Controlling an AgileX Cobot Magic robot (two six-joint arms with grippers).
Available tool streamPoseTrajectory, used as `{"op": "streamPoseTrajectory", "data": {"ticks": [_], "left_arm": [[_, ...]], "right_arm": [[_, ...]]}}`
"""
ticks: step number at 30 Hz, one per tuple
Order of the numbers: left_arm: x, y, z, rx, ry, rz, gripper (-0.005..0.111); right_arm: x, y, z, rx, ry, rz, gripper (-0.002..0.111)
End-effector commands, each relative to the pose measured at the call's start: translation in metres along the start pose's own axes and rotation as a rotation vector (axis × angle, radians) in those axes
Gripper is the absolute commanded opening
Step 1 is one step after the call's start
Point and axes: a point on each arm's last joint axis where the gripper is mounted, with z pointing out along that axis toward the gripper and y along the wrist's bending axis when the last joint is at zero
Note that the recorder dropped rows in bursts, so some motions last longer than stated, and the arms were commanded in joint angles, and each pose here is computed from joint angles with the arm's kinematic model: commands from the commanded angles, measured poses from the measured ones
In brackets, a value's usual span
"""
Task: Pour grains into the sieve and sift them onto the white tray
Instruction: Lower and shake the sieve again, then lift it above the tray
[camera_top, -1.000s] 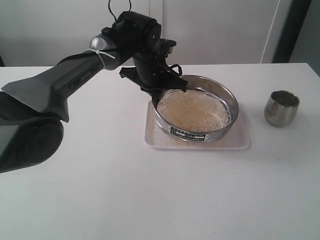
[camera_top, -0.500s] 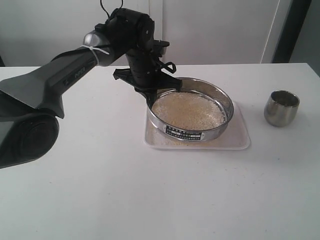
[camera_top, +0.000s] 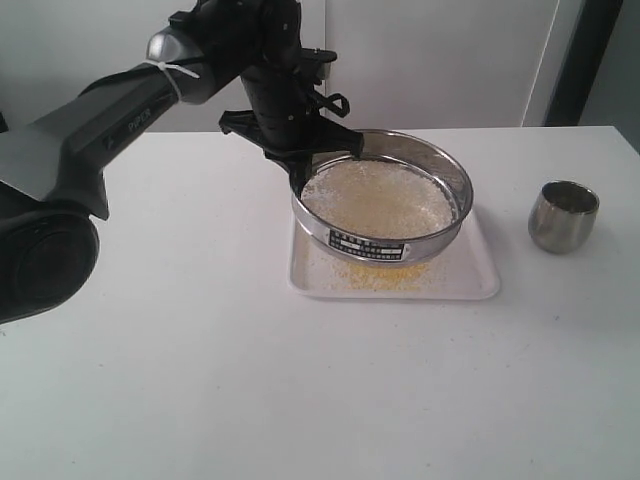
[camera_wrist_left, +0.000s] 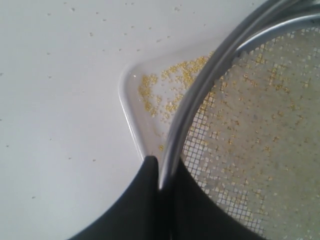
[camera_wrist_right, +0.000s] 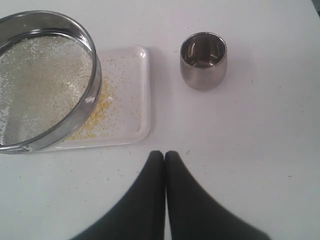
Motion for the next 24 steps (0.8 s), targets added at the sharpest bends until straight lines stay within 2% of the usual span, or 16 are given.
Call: {"op": "streamPoseTrajectory", "data": {"ticks": [1,24], "left_arm": [[0.002,-0.001,-0.026,0.023,0.029,-0.007,0.0],[-0.001,-0.001,-0.076,0.038,-0.05,-0.008,0.0]], "right_arm": [[-0.001,-0.001,-0.001,0.004,-0.017,0.003,0.0],[-0.001,-0.001,-0.001,0.004,-0.017,0.003,0.0]]}}
